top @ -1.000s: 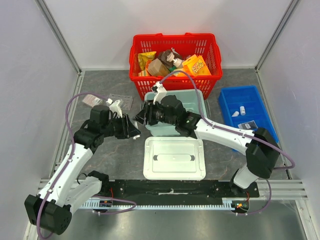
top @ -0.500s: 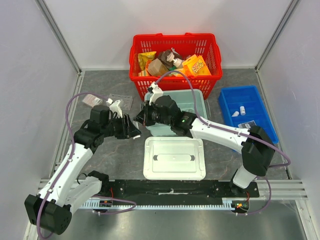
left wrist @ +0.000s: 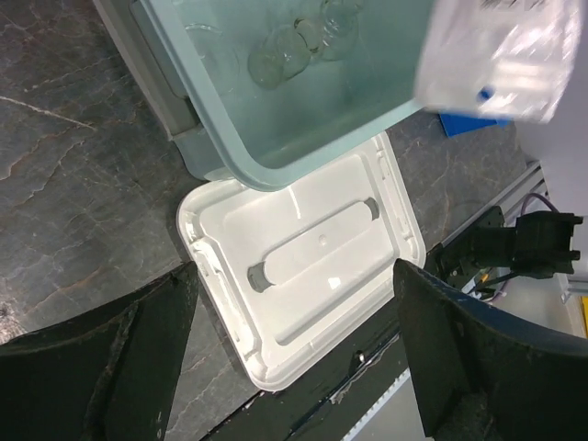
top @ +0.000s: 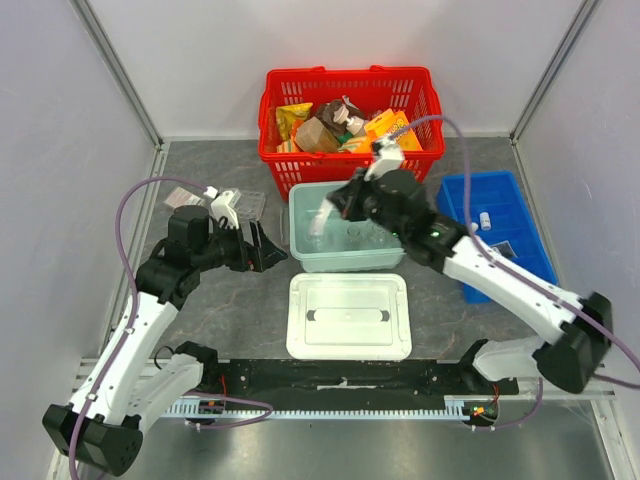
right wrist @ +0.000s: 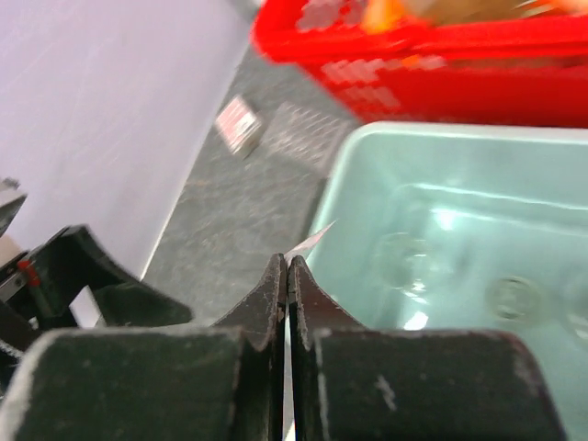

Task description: Organize the chemistry lab equipment

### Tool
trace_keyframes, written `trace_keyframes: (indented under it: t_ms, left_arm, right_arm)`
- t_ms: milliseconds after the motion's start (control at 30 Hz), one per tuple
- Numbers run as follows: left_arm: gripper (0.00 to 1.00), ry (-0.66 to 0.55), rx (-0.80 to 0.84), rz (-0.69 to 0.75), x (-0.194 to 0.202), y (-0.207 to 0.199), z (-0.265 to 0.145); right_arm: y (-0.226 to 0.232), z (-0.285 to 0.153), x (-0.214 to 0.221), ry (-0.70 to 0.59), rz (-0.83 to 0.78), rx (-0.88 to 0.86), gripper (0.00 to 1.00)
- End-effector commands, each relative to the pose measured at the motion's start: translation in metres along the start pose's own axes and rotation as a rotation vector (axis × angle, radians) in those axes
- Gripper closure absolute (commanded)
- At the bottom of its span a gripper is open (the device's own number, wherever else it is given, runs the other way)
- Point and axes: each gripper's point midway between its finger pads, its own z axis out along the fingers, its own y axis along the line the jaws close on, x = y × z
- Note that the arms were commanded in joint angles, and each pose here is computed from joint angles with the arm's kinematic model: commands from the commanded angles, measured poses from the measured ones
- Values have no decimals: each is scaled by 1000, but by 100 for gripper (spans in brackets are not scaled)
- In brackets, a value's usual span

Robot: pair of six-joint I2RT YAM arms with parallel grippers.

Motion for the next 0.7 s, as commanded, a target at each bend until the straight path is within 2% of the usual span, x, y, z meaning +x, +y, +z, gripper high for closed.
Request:
trace_keyframes:
  t_ms: [0,167,333,667]
  left_arm:
    - [8,-71,-8,99,-20,-4,-8]
    - [8,-103,-69,121,-19,12,-4]
    - [8,-83,-124,141,-5,32,3]
    - [9,-97,-122,143,1,32,-1]
  right_arm:
    - [-73,-53,-39,-96,-31,245,100]
    - [-157,-118,-72,-155,-88,590,100]
    - [-228,-169,-90,-148,-85,865,100]
    - [-345,-246,-71,-66,58,1258,100]
